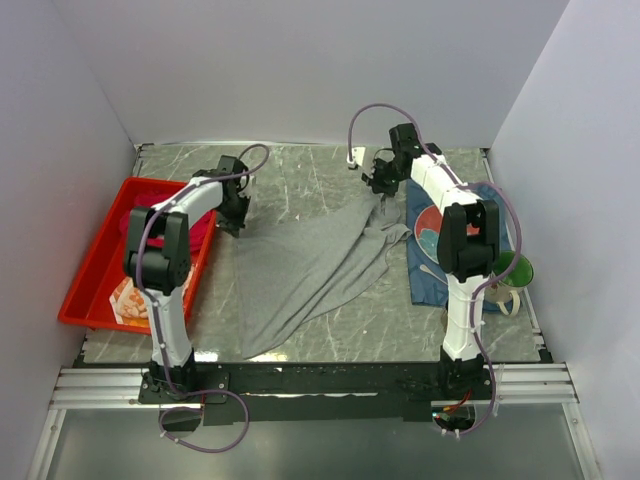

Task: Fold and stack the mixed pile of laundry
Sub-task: Fold the tank top at the center of the board.

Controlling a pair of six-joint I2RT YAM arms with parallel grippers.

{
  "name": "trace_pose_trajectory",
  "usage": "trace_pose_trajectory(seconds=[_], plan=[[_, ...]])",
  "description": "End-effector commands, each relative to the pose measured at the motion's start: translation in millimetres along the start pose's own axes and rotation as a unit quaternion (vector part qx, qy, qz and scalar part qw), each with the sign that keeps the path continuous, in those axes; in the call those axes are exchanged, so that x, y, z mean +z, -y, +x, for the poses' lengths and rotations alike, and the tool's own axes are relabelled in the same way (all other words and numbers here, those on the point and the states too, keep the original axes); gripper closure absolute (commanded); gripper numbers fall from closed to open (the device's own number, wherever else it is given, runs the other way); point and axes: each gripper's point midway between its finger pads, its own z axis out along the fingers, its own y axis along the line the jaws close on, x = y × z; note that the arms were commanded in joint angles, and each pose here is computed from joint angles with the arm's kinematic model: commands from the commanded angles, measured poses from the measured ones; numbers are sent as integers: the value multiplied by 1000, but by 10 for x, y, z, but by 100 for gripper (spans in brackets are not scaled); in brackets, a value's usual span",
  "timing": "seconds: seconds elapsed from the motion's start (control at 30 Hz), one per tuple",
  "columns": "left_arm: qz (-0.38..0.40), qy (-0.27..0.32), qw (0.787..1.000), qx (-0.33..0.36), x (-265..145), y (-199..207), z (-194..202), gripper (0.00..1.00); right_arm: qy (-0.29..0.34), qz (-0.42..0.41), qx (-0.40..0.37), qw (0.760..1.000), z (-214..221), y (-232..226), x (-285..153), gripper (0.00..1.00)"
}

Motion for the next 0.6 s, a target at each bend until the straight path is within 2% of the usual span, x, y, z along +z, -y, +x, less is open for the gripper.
trace_pose_trajectory(seconds=[0.0, 0.37, 0.57], plan=[[-18, 80, 996, -38, -543, -30, -167, 99, 25, 49, 14, 998, -280, 300, 52, 100], [-70, 98, 988, -95, -794, -204, 204, 99, 31, 87, 18, 996, -481, 510, 205, 100], [-134, 111, 977, -124, -939, -427, 291, 99, 44, 112, 33, 992, -549, 615, 190, 100]])
